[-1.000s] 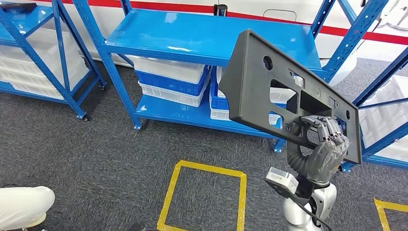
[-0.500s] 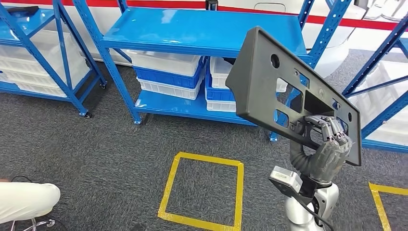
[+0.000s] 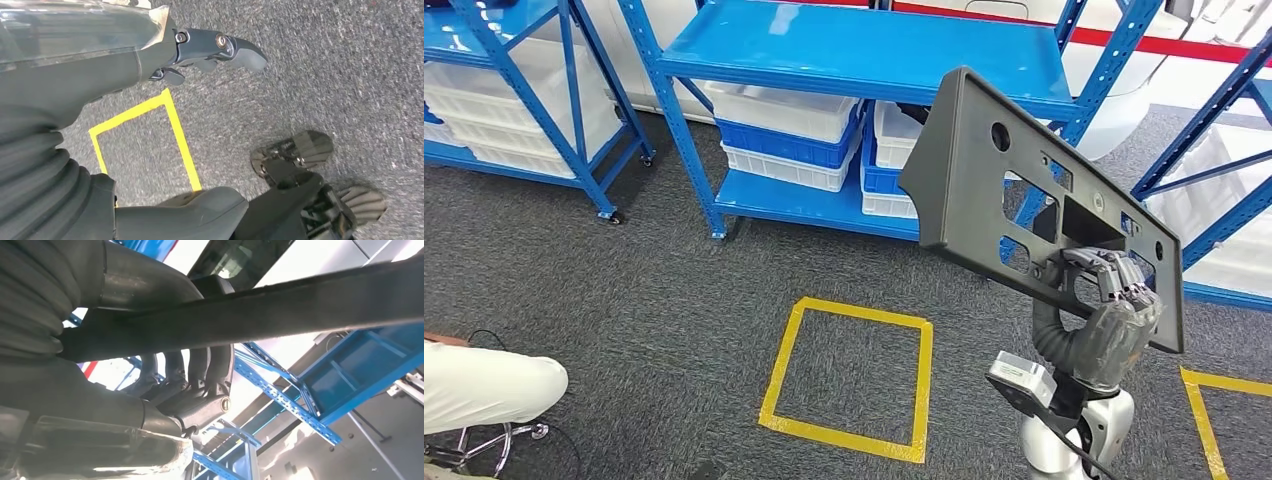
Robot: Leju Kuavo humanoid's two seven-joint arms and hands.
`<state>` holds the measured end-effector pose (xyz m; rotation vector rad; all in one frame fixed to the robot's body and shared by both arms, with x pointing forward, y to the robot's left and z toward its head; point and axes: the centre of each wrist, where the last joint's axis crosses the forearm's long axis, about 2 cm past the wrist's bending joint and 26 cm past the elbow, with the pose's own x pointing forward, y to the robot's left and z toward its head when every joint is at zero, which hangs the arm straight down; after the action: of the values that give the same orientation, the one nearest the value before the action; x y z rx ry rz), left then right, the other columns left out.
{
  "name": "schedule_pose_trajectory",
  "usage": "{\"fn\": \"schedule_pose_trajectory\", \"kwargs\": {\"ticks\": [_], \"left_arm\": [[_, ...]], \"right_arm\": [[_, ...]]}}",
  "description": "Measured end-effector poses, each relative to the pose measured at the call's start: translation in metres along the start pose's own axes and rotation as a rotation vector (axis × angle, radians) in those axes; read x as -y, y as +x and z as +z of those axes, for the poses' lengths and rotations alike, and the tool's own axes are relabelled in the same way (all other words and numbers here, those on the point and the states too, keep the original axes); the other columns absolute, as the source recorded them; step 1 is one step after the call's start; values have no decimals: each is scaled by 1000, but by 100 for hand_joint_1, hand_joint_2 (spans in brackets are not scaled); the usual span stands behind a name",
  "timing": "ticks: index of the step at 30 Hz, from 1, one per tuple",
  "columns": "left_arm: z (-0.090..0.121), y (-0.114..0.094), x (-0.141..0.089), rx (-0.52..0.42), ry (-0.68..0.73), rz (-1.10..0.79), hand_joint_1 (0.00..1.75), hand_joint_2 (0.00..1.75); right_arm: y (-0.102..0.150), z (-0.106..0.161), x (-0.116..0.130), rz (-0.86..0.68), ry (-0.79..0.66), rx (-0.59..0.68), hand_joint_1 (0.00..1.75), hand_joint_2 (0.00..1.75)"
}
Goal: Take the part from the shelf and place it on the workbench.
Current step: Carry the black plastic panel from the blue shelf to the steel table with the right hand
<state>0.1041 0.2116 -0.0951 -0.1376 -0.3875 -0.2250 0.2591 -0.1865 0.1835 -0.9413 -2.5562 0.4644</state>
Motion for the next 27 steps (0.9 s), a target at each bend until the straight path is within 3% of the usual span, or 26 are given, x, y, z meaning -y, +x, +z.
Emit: {"fn": "schedule_pose_trajectory", "kwargs": {"ticks": [27], "left_arm": [[1,-5,2,-15,40,39,0,175]], "right_arm": [[9,-1,-4,-20,6,-28,175,175]]}}
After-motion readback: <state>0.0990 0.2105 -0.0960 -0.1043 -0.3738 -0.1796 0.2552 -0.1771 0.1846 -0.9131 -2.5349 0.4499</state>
